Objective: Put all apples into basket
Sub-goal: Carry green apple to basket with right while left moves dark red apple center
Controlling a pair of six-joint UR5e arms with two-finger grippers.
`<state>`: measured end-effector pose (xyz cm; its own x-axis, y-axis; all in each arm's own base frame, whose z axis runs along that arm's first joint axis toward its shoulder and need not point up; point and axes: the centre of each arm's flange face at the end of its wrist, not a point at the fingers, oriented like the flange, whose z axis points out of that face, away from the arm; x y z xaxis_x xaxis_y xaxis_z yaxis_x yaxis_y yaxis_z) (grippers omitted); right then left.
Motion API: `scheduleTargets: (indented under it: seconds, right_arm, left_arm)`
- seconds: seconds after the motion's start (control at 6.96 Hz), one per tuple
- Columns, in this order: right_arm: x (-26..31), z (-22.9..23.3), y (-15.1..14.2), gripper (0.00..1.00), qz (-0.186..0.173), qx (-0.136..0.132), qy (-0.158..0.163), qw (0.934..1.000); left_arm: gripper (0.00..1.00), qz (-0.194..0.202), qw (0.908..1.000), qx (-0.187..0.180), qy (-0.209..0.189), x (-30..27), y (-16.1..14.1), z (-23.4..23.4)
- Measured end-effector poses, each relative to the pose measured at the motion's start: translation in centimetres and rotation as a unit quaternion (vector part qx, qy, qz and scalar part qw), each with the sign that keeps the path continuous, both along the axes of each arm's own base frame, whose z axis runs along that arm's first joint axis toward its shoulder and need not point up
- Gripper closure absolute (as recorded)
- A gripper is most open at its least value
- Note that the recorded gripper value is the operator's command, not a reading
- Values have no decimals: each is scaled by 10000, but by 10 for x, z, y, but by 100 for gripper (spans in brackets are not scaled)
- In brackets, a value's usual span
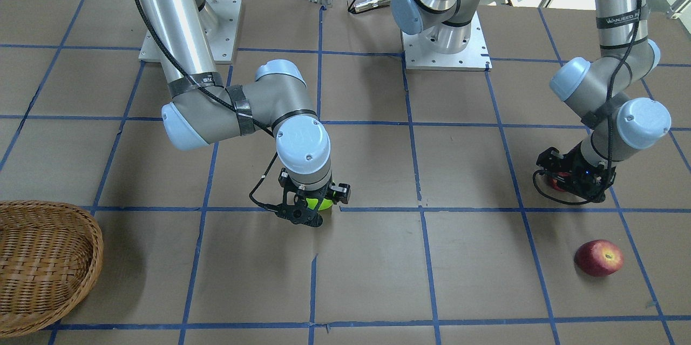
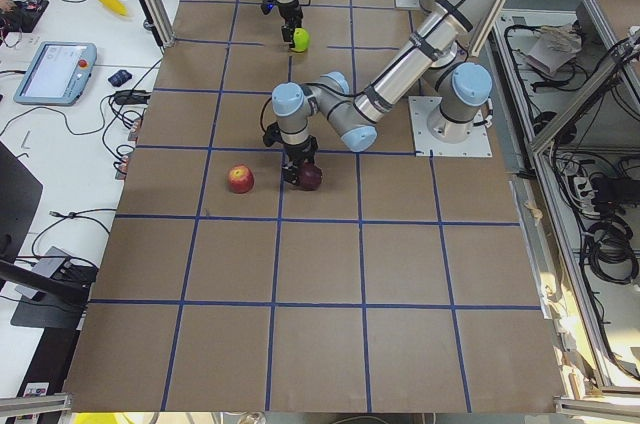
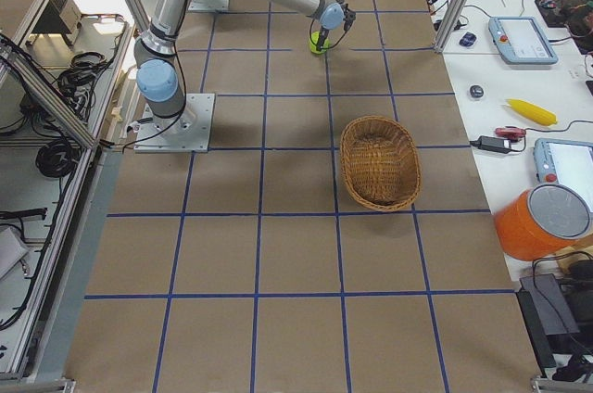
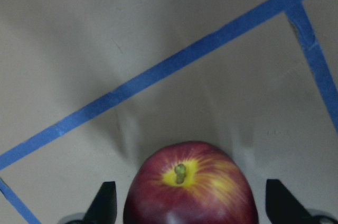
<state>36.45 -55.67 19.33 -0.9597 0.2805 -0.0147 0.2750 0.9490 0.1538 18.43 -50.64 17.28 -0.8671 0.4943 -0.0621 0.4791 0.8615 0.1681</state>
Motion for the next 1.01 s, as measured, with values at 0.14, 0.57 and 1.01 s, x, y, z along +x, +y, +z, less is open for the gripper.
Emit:
scheduleTargets:
  seconds: [0.14, 0.57, 1.01]
  right_arm:
    - [-1, 5, 1, 100, 1, 1, 13, 10000]
    - [-58, 108, -16, 100, -106, -203, -24, 9997]
    - [-245, 183, -65, 100, -17, -532, 202, 9984]
  left_arm:
    - [82, 15, 10000, -8, 8, 0, 0, -4]
    - [82, 606, 9978, 146, 218, -12, -20, 13]
    - [82, 1594, 9863, 208, 366, -121, -71, 71]
